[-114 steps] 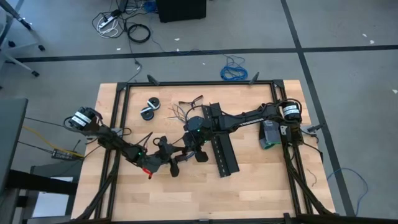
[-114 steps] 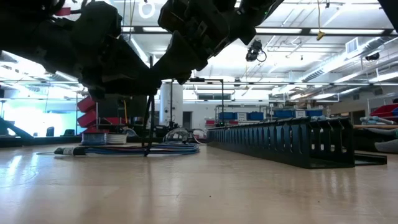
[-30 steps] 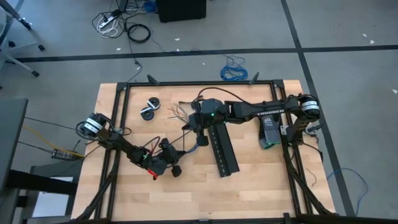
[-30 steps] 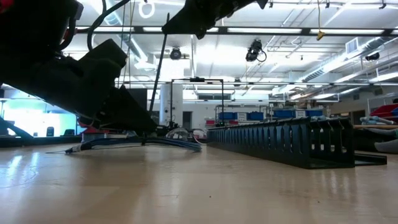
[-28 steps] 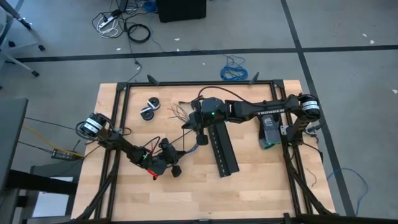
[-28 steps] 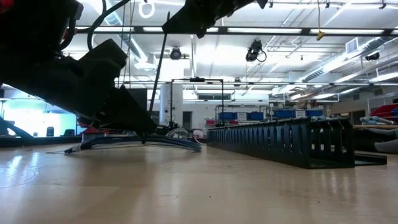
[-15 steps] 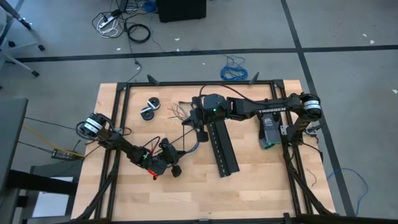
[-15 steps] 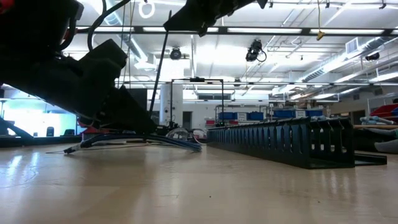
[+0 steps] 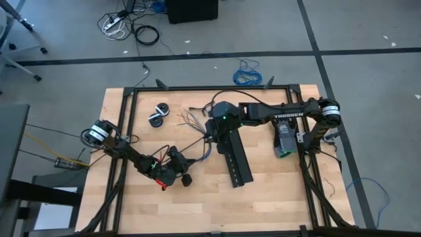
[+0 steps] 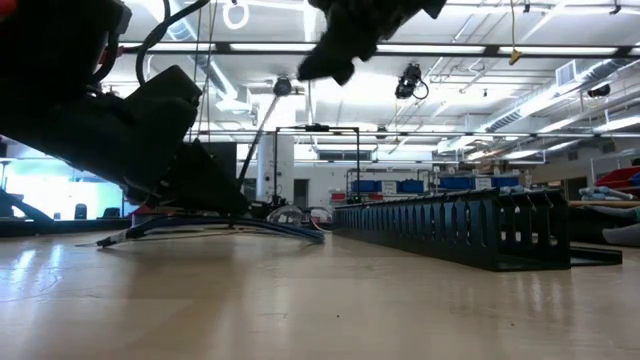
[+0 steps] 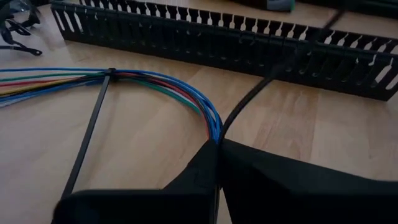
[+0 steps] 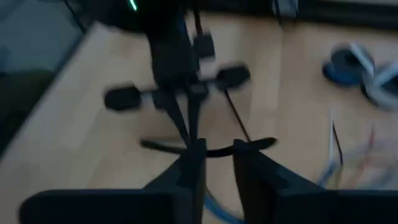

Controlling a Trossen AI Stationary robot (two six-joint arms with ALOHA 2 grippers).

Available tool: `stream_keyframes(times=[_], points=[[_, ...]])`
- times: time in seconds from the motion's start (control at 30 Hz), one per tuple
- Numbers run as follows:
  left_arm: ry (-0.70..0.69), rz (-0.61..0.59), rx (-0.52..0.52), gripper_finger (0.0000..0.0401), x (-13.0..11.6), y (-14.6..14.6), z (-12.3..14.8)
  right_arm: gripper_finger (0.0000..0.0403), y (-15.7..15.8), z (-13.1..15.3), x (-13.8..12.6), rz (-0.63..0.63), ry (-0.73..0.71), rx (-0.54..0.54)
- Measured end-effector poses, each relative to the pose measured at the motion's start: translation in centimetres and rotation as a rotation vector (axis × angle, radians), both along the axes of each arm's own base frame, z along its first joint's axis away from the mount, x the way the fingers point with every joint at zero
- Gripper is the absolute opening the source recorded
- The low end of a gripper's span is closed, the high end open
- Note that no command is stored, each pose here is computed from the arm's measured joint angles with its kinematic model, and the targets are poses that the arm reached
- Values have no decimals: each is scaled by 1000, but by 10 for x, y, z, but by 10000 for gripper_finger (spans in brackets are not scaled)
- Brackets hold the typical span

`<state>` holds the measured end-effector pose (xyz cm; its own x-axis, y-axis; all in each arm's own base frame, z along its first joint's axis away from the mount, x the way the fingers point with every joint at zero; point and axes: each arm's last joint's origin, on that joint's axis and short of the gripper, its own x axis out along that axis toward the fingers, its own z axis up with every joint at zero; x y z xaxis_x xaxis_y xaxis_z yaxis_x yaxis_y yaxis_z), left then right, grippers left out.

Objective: Ziptie cables
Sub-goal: Wrap the black zip tie on the cable, then put the wrapped cables into the black cable duct

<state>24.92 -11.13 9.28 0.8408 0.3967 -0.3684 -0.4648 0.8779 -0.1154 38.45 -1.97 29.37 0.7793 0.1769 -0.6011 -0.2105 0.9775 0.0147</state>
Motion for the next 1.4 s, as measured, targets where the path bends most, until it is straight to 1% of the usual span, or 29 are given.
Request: stream_keyframes(times=[0.1, 0.27, 0.33, 0.47, 0.57, 0.67, 0.8, 0.87, 0.93, 1.0, 1.1, 1.2, 1.3, 1.4], points=[[-11, 18, -19, 1, 0, 0, 0, 125, -2, -5, -3, -54, 58, -41], [-10, 60, -76, 0, -2, 2, -3, 188, -6, -7, -4, -138, 80, -127], [-13, 88, -116, 0, -4, 2, -5, 207, -8, -7, -4, -154, 82, -156], [-13, 135, -189, 0, -8, 2, -9, 230, -15, -9, -6, -168, 107, -157], [-15, 147, -224, 0, -13, -4, -11, 235, -20, -14, -8, -159, 124, -133], [-17, 131, -244, 0, -18, -12, -12, 234, -25, -24, -10, -152, 130, -112], [-35, 103, -302, 0, -24, -23, -11, 229, -37, -36, -9, -189, 76, -87], [-42, 92, -332, 0, -28, -29, -11, 227, -43, -44, -2, -189, 24, -16], [-48, 94, -345, 0, -30, -32, -11, 225, -46, -57, 6, -173, 10, 65], [-62, 98, -349, 0, -30, -35, -10, 224, -49, -73, 15, -189, 13, 103], [-76, 98, -373, 0, -27, -38, -7, 223, -48, -97, 26, -183, 36, 111], [-76, 92, -402, 0, -25, -44, -4, 224, -44, -115, 33, -150, 50, 114], [-46, 111, -412, 0, -27, -50, -4, 221, -40, -129, 43, -127, 73, 109], [-22, 145, -416, 0, -29, -55, -3, 217, -37, -137, 52, -116, 80, 91]])
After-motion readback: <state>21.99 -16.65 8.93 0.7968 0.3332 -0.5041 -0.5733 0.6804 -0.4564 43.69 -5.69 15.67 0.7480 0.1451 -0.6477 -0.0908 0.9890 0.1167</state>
